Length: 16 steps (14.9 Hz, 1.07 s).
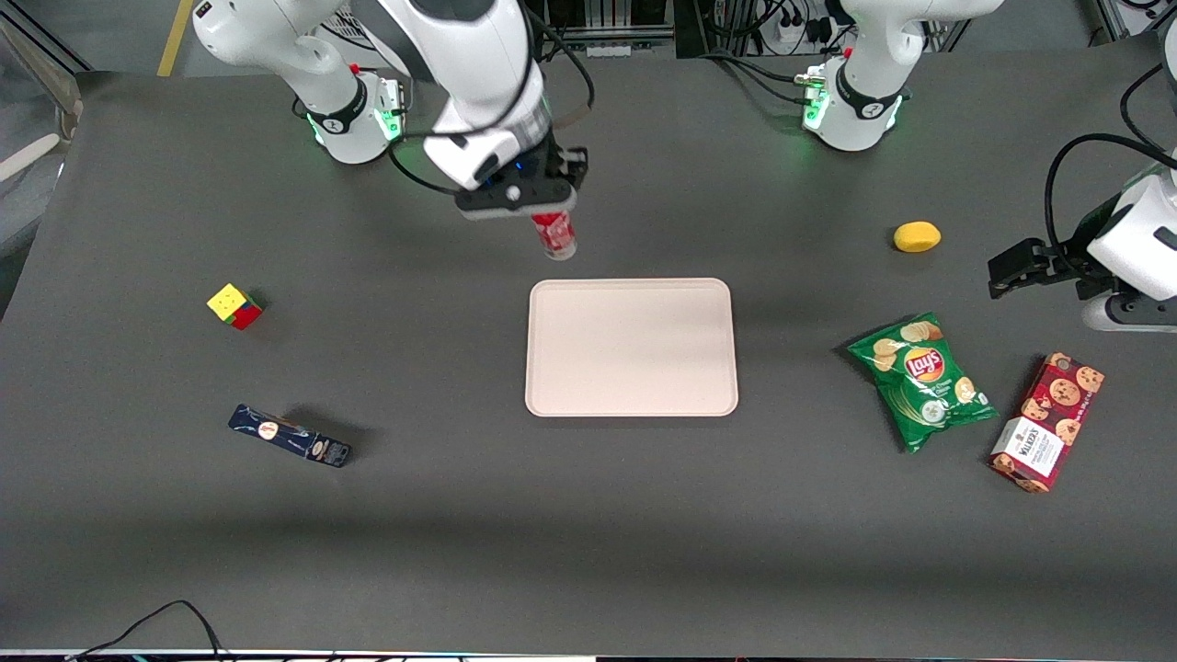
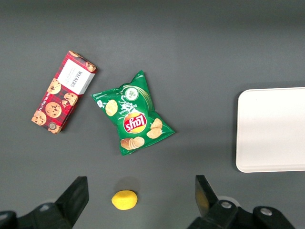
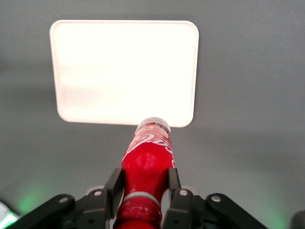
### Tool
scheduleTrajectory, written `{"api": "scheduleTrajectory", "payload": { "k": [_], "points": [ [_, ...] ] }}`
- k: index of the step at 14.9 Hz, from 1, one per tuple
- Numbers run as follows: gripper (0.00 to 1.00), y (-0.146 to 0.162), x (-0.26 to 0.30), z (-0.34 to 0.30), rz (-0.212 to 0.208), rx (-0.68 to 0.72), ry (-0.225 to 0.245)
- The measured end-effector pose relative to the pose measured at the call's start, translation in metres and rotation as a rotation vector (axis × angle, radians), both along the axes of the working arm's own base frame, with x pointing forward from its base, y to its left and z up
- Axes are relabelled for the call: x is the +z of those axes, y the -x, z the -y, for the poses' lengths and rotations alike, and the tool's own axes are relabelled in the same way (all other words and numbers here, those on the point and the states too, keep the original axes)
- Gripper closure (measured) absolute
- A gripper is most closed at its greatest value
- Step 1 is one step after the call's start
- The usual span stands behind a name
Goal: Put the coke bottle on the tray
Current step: 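Lower the bottle upright onto the white tray and open the right gripper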
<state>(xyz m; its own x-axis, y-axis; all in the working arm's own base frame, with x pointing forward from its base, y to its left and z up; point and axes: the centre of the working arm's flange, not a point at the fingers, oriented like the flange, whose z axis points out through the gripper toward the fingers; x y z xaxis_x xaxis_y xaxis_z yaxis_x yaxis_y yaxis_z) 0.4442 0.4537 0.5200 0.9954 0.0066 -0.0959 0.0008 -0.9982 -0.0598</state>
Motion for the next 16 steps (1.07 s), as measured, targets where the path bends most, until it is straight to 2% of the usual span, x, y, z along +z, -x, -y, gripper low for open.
{"api": "scheduleTrajectory", "payload": {
  "k": [4, 7, 12, 16],
  "points": [
    [0.57, -0.032, -0.092, -0.015, 0.008, -0.003, 0.051],
    [0.57, -0.047, -0.157, -0.022, 0.046, 0.003, 0.059],
    [0.57, -0.054, -0.181, -0.019, 0.087, 0.017, 0.072],
    [0.57, -0.063, -0.202, -0.014, 0.102, 0.005, 0.065]
  ]
}}
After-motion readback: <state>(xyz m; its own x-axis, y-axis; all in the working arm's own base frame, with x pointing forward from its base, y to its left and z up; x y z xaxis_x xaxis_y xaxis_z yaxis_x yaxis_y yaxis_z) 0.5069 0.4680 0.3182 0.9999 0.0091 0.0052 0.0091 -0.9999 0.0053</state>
